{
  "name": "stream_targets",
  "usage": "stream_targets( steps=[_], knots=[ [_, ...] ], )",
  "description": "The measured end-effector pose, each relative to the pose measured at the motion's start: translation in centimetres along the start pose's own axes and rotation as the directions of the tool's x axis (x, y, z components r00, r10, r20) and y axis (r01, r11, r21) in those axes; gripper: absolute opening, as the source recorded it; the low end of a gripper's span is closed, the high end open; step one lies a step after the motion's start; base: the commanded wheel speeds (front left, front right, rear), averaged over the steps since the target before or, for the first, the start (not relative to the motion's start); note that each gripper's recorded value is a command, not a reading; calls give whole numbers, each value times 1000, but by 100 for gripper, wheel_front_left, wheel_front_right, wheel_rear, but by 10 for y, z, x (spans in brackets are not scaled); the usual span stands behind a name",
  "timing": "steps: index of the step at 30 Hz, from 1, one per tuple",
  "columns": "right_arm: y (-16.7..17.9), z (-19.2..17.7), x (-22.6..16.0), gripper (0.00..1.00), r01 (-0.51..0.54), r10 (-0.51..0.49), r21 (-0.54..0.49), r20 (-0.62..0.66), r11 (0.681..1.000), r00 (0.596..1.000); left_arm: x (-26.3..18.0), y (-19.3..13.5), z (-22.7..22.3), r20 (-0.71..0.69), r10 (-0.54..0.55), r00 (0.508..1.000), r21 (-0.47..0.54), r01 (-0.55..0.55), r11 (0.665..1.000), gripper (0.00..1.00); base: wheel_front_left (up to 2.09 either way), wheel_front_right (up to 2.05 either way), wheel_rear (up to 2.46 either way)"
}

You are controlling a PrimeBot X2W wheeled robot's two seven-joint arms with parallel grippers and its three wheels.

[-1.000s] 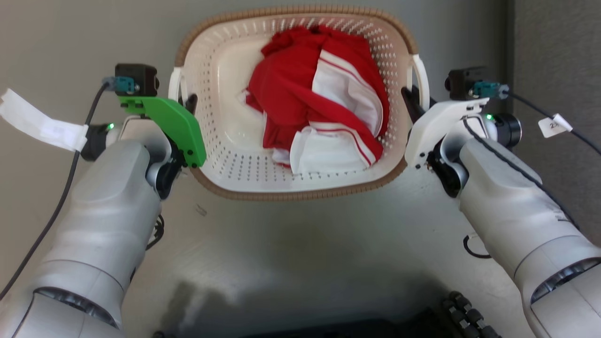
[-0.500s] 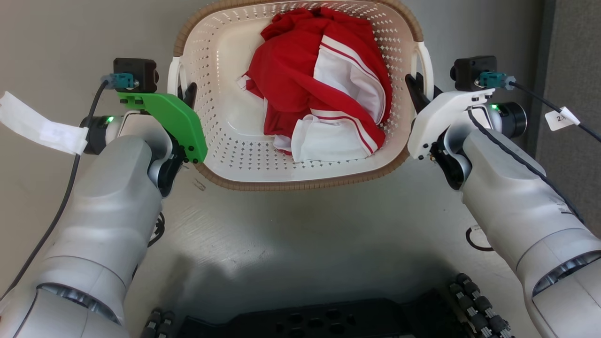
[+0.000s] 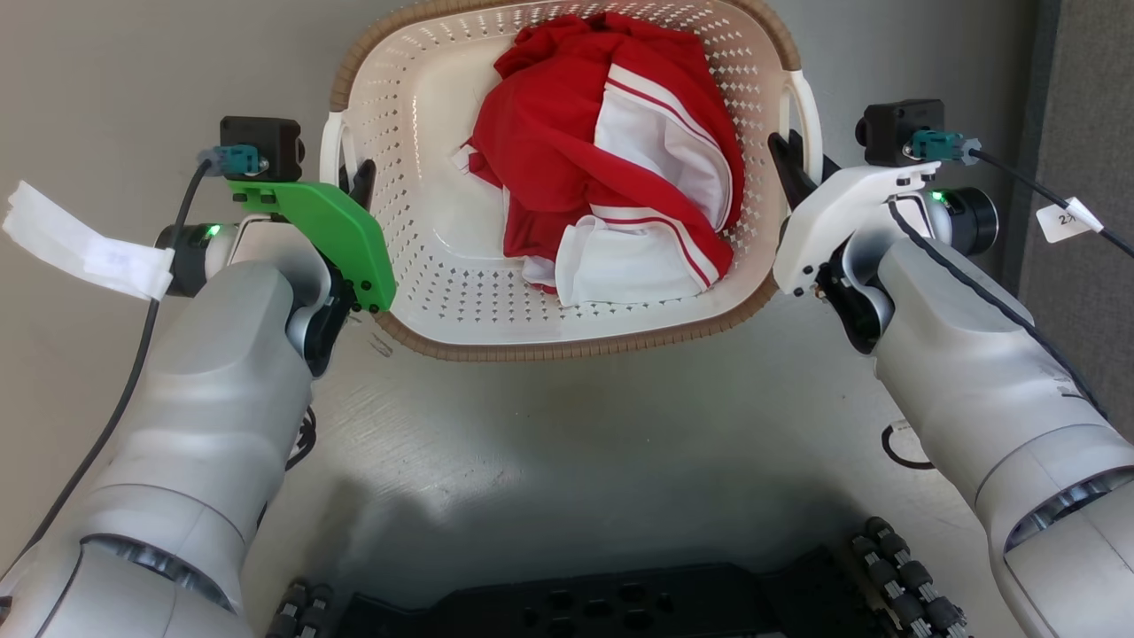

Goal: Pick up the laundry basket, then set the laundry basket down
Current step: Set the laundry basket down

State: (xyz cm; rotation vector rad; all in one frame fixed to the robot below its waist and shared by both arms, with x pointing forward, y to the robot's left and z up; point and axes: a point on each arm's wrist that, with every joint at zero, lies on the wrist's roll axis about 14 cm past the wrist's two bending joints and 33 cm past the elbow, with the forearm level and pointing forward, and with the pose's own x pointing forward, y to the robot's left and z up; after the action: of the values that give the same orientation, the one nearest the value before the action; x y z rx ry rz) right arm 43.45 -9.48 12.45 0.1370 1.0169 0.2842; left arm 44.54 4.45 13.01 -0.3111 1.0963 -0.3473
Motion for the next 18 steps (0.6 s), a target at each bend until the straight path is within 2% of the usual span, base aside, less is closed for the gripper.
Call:
stream_targets(
  steps=[18],
  knots=[
    [-2, -7, -8, 0, 7, -7, 14, -42, 1000, 999, -3, -8, 0, -11, -13, 1000, 30, 14, 999, 0, 0, 0, 0]
  ],
)
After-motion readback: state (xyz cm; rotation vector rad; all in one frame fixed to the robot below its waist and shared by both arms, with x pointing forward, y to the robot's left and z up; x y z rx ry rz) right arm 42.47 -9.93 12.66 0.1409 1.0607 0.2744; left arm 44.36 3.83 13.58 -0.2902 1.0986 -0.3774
